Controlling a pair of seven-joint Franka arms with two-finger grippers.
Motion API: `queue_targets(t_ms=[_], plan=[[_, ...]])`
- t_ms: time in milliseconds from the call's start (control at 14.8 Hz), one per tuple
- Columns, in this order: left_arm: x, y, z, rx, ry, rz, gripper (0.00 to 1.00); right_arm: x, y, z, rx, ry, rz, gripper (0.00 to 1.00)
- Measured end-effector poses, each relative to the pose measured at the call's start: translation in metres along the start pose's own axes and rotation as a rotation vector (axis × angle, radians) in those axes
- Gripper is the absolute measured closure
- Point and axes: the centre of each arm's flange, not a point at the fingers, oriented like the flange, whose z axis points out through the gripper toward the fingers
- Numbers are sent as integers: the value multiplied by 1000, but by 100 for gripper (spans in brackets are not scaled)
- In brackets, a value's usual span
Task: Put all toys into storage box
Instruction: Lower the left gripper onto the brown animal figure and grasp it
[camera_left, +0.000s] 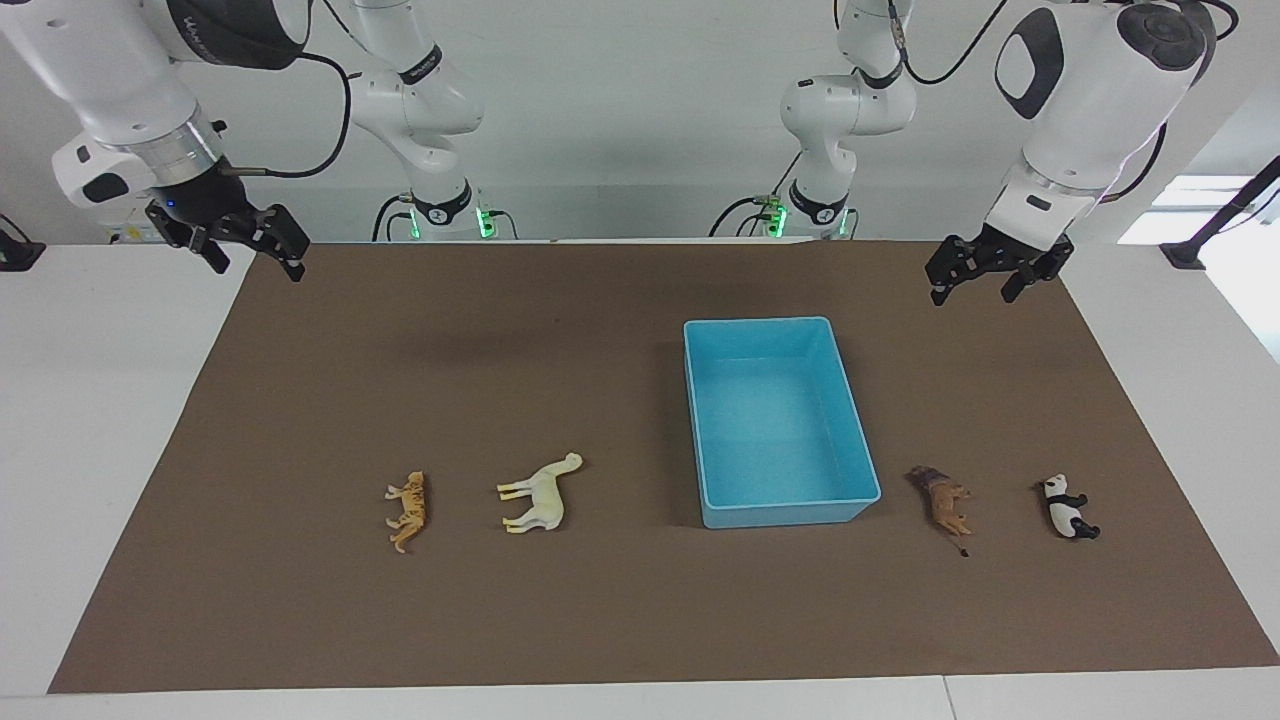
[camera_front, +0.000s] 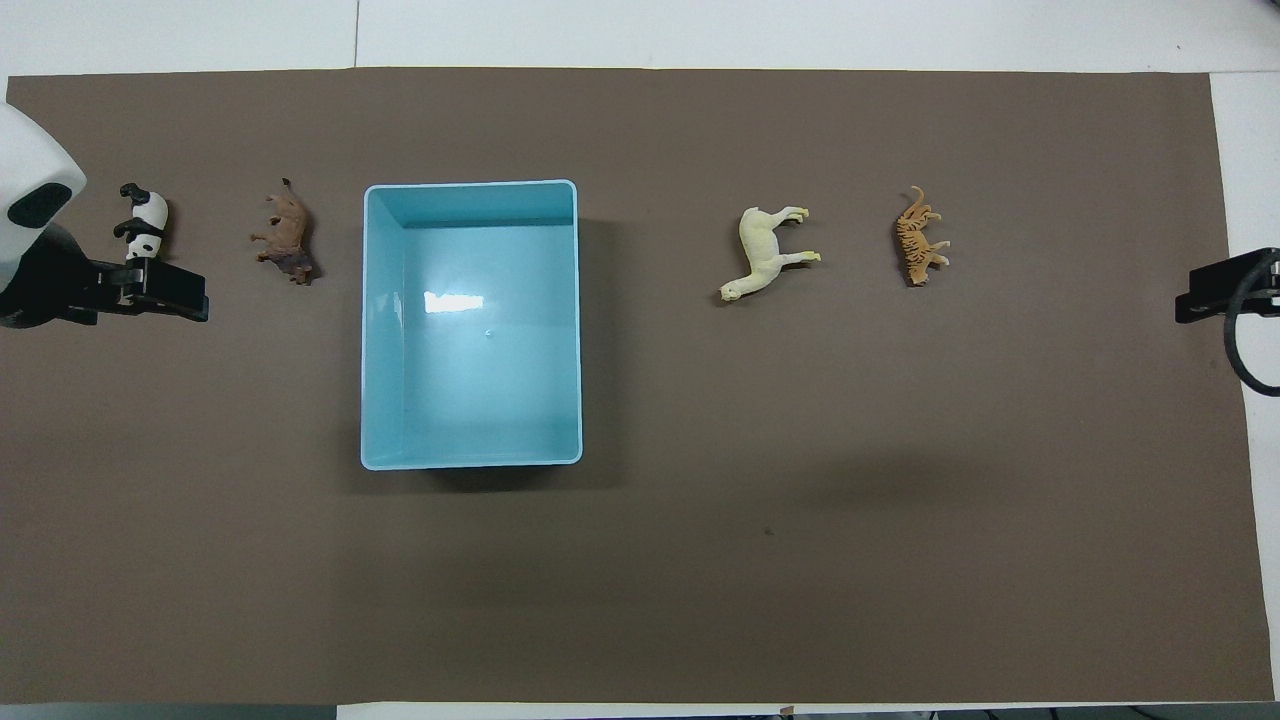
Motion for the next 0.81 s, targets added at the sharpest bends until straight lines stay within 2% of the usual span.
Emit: queue_targets(t_ms=[271,473,812], plan=[[1,-3,0,0,4,-7,0,-1,-2,-1,0,1,-3,0],[12,-17,13,-2,75,-33,0,-1,-1,-1,0,2,-3,0],[56,-60,104,-6,148,-103,0,-2,-3,1,-1,-15,-6,0]])
